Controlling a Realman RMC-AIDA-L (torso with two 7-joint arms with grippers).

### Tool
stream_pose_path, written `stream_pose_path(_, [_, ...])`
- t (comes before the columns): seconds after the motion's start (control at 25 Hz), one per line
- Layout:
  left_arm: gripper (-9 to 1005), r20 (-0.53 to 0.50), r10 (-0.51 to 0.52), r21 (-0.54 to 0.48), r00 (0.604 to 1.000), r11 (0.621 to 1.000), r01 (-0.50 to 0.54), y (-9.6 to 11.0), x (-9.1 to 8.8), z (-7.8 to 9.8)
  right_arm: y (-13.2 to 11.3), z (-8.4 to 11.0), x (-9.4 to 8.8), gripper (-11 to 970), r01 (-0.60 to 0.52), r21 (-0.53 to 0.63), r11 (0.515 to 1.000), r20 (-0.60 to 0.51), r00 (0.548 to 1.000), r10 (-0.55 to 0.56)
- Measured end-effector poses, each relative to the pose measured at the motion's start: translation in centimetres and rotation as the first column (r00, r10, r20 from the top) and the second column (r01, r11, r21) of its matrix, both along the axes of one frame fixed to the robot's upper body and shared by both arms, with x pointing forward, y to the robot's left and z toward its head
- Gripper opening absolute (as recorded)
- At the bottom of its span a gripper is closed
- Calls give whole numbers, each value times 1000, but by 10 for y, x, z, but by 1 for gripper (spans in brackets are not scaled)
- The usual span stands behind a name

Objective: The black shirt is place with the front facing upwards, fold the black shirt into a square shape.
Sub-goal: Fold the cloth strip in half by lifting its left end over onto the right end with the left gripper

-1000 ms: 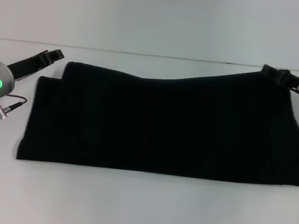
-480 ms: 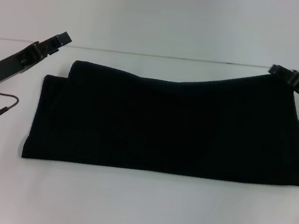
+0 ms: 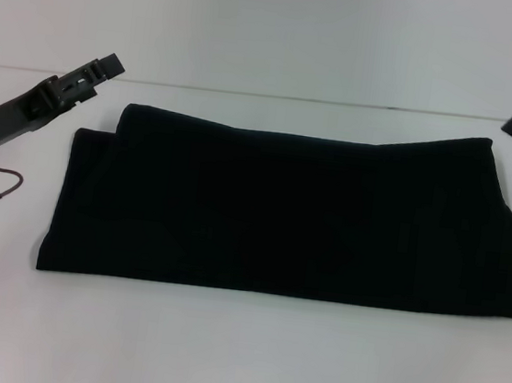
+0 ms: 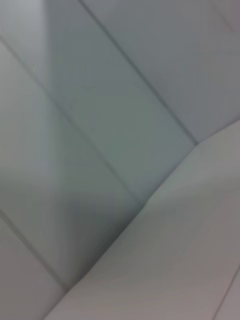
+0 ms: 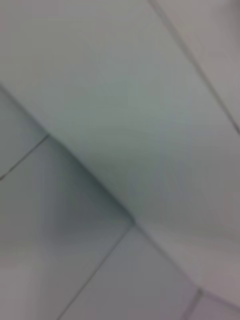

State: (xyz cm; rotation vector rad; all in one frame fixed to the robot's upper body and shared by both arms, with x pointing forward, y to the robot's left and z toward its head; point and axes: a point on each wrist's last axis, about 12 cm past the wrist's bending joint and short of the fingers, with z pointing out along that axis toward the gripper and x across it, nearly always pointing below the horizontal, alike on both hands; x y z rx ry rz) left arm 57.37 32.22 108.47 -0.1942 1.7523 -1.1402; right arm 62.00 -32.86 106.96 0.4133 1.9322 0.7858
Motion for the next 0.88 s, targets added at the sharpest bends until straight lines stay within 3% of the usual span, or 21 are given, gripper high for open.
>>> stream_pose_path(0.08, [880,-33,-54,-8,998,999,54,2,-1,4,3,8,-9,731,-115,-52,992,117,986,120])
stream_pose_path(0.2, [916,-133,-148,2,980,989,150,9,-1,9,12,17,-24,731,-291,-212,933,247,908,339])
stream_pose_path(0.28, [940,-211,-193,12,958,980,200,16,-1,13,20,16,-32,731,-386,-313,868,252,847,468])
stream_pose_path(0.32, [952,-243,-199,13,949,978,209,20,-1,14,30,13,-37,731,-469,-405,785,220,783,582])
stream_pose_path(0.36, [951,-285,-200,14,937,977,212,26,-2,16,30,13,-37,755,-469,-405,785,220,783,582])
stream_pose_path(0.44, [950,-349,-191,17,917,978,210,36,-3,20,42,6,-43,802,-528,-480,701,186,719,669])
stream_pose_path(0.68, [945,-538,-169,-26,826,983,184,59,-18,28,66,-8,-63,913,-536,-637,554,218,564,797])
stream_pose_path(0.84, [942,-606,-160,-71,779,987,147,67,-29,23,73,-13,-68,951,-540,-687,486,199,503,841])
stream_pose_path(0.88, [942,-653,-159,-95,740,987,127,68,-37,17,74,-14,-68,951,-543,-693,474,191,496,847])
